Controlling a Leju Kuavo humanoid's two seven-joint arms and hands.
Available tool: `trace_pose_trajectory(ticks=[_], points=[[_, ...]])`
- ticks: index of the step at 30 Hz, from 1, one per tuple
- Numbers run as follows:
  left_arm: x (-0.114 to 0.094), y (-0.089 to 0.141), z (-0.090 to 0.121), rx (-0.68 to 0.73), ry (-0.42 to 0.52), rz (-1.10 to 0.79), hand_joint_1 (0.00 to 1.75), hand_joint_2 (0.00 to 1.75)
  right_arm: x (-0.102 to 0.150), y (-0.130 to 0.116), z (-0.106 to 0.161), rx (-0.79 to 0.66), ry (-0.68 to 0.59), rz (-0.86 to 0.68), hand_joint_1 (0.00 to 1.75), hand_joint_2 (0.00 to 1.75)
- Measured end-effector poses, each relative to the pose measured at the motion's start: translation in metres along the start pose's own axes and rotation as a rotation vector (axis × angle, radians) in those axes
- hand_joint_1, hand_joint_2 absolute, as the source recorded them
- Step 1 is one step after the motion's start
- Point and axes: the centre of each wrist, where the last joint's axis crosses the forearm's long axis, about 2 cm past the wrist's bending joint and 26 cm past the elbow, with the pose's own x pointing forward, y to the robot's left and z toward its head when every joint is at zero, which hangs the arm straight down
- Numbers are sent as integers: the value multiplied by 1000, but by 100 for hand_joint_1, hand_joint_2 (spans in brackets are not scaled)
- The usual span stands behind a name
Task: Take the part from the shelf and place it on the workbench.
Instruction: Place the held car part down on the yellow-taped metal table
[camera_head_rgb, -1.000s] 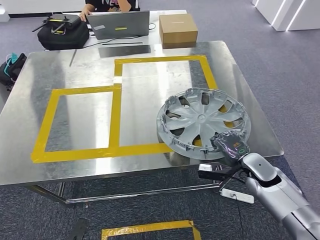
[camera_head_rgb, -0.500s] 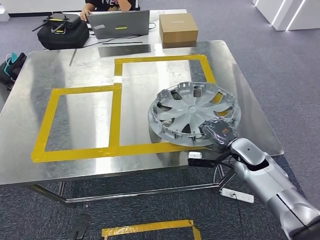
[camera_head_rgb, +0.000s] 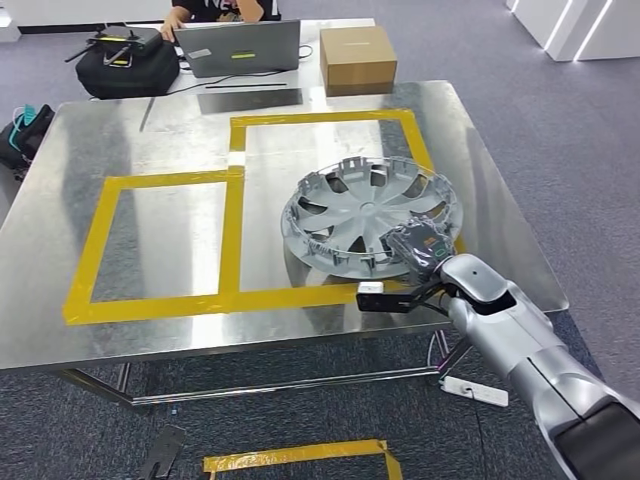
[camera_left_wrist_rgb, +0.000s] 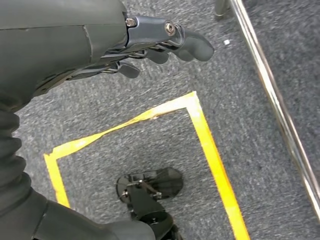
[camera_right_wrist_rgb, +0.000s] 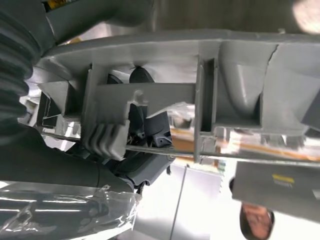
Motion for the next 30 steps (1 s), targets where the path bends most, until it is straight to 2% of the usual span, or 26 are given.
trace_pose_trajectory(ticks=[11,18,23,30], points=[[0,0,0,-7,-19,-6,0,175,-24,14,10,120,150,-82,175,175],[0,0,0,-12,-20,-8,0,175,-31,18,14,141,195,-114,175,175],[0,0,0,-11,-19,-7,0,175,-26,18,12,97,157,-114,175,175],[-1,0,1,-11,-16,-7,0,175,-5,14,0,27,36,-119,175,175]])
